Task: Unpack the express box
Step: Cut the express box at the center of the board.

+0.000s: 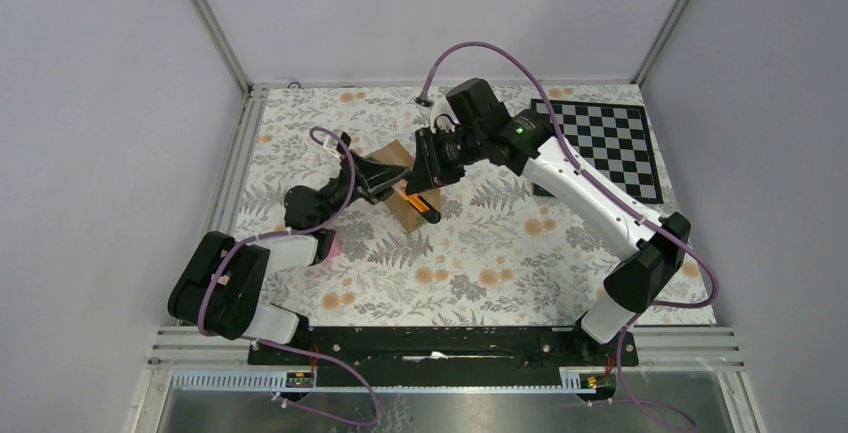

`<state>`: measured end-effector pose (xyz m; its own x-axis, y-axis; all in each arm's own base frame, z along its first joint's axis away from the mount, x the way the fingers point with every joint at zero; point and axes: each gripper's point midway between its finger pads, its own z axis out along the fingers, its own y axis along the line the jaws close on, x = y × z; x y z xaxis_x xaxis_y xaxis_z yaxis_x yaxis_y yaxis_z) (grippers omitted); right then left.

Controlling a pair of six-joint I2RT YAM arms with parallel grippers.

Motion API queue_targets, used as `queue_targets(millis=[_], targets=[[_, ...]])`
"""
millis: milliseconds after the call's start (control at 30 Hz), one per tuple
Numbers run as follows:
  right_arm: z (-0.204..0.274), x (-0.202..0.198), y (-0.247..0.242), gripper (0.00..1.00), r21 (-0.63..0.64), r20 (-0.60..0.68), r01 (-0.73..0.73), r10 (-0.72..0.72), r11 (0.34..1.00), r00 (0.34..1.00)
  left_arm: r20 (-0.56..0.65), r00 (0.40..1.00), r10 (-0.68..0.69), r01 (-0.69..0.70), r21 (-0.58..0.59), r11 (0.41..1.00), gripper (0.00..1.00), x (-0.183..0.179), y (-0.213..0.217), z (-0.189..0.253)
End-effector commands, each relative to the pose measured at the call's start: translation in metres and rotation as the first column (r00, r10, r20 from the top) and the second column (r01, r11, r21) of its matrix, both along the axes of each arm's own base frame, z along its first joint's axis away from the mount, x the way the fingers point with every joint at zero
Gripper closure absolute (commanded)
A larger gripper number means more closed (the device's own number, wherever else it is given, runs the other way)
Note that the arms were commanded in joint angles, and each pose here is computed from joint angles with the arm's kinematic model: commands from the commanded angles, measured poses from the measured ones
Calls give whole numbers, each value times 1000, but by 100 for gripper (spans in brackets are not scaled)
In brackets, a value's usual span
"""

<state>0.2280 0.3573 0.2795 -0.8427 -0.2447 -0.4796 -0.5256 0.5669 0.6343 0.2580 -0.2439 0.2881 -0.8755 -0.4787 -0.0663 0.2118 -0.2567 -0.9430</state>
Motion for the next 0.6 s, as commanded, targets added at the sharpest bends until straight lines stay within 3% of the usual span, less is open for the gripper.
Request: queue_targets(millis=[0,100,133,200,333,567], targets=[[16,11,-1,84,35,56,65,-67,997,996,69,996,63,-59,-54,997,100,2,2,22],[26,16,5,41,117,64,119,-127,986,990,-1,988,152,-151,-79,985,100,8,10,15],[29,17,6,32,152,49,141,-150,978,987,-25,982,185,-187,-89,978,100,11,13,14],[32,15,7,22,204,32,171,-182,964,983,-46,971,234,-238,-104,966,100,12,17,13],[29,16,8,16,271,-14,234,-239,934,971,-75,948,310,-318,-131,939,100,13,25,14],[32,22,4,19,399,-52,348,-358,848,932,-126,922,366,-381,-133,915,100,18,32,8]])
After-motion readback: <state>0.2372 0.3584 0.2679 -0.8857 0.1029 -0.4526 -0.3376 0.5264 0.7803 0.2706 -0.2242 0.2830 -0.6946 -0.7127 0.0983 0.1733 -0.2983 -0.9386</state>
